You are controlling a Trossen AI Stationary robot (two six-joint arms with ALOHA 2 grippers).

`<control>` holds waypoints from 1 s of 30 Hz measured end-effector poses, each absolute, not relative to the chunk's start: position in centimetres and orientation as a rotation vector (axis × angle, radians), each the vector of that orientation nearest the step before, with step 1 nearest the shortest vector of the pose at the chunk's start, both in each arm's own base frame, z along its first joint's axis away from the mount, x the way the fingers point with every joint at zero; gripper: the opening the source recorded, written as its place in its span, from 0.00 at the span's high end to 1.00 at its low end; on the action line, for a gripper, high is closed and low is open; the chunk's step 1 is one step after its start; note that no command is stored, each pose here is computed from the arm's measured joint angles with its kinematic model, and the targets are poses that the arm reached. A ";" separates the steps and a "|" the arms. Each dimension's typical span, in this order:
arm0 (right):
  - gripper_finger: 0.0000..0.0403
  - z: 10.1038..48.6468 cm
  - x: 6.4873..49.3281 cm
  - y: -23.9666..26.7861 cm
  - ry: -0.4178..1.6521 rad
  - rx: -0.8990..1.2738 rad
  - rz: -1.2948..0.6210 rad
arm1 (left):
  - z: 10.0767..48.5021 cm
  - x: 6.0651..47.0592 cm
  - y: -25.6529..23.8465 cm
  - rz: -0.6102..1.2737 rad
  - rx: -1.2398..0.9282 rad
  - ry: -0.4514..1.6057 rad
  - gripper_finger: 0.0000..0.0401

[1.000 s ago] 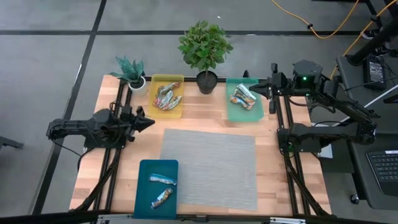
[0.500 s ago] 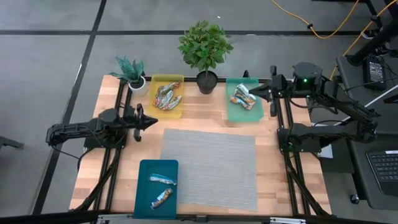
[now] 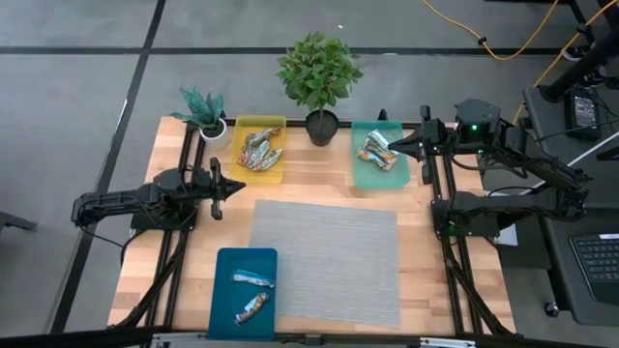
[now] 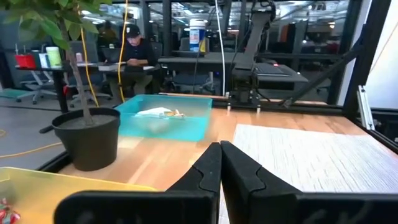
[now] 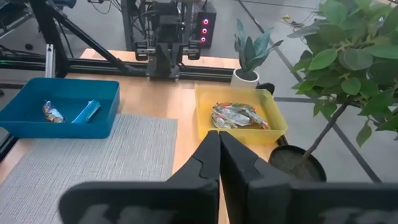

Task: Pick and place Granola Bars by type
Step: Return to Home Position

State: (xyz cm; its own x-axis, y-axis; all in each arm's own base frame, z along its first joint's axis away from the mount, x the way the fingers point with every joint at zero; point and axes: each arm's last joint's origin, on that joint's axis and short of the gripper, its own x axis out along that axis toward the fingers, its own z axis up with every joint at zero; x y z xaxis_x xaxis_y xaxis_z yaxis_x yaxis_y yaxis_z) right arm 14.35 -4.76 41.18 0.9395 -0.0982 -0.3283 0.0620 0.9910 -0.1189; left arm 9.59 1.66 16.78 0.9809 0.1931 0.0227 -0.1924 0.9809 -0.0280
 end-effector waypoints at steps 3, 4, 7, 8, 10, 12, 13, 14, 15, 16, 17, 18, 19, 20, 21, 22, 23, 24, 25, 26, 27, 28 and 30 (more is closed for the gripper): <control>0.98 41.2 14.2 -4.7 0.335 -0.113 -0.082 | 16.8 9.6 1.7 0.193 -0.041 -0.027 1.00; 0.98 41.3 14.2 -4.7 0.333 -0.115 -0.080 | 16.8 9.6 1.7 0.193 -0.044 -0.027 0.99; 0.99 41.4 14.0 -4.5 0.316 -0.133 -0.042 | 16.8 9.6 1.7 0.193 -0.045 -0.028 0.99; 0.99 41.5 13.9 -4.4 0.302 -0.138 -0.028 | 16.8 9.6 1.7 0.193 -0.045 -0.028 0.99; 0.99 41.6 13.5 -4.2 0.267 -0.145 0.001 | 16.8 9.6 1.7 0.193 -0.045 -0.027 0.99; 0.99 41.0 12.9 -3.9 0.234 -0.156 0.014 | 16.8 9.6 1.7 0.193 -0.046 -0.027 0.99; 0.99 40.5 12.5 -3.7 0.216 -0.162 0.018 | 16.8 9.6 1.7 0.193 -0.045 -0.028 1.00; 0.99 40.0 12.1 -3.6 0.192 -0.166 0.016 | 16.8 9.6 1.7 0.193 -0.045 -0.028 1.00; 0.99 39.3 11.7 -3.4 0.170 -0.165 0.012 | 16.8 9.6 1.7 0.193 -0.045 -0.028 1.00; 0.99 38.4 11.2 -3.2 0.147 -0.157 0.008 | 16.8 9.6 1.7 0.194 -0.046 -0.028 1.00; 0.99 37.6 10.7 -3.0 0.118 -0.150 0.004 | 16.8 9.6 1.7 0.193 -0.046 -0.028 1.00; 0.99 36.7 10.2 -2.9 0.086 -0.138 0.000 | 16.8 9.6 1.7 0.194 -0.045 -0.028 1.00; 0.99 35.7 9.9 -2.7 0.057 -0.120 -0.002 | 16.8 9.6 1.7 0.194 -0.046 -0.028 1.00; 0.99 34.7 9.5 -2.6 0.024 -0.102 -0.002 | 16.8 9.6 1.7 0.194 -0.046 -0.028 0.99; 0.99 33.8 9.2 -2.4 -0.014 -0.081 0.002 | 16.8 9.6 1.7 0.194 -0.046 -0.028 0.99; 0.99 32.9 8.8 -2.2 -0.050 -0.065 0.010 | 16.8 9.6 1.7 0.194 -0.045 -0.028 0.99; 0.99 31.9 8.5 -2.1 -0.086 -0.051 0.017 | 16.8 9.6 1.7 0.194 -0.045 -0.028 0.98; 0.99 31.1 8.2 -2.0 -0.124 -0.040 0.019 | 16.8 9.6 1.7 0.194 -0.046 -0.028 0.98; 0.99 30.4 7.9 -1.9 -0.160 -0.032 0.022 | 16.8 9.6 1.7 0.194 -0.046 -0.028 0.98; 0.99 29.5 7.7 -1.8 -0.200 -0.023 0.020 | 16.8 9.6 1.7 0.194 -0.045 -0.028 0.98; 0.99 28.8 7.5 -1.8 -0.241 -0.010 0.010 | 16.8 9.6 1.7 0.194 -0.045 -0.028 0.98; 0.99 28.1 7.5 -1.8 -0.282 0.000 0.012 | 16.8 9.6 1.7 0.194 -0.046 -0.028 0.98; 0.99 26.9 7.5 -1.7 -0.367 0.020 0.039 | 16.8 9.6 1.7 0.194 -0.045 -0.028 0.99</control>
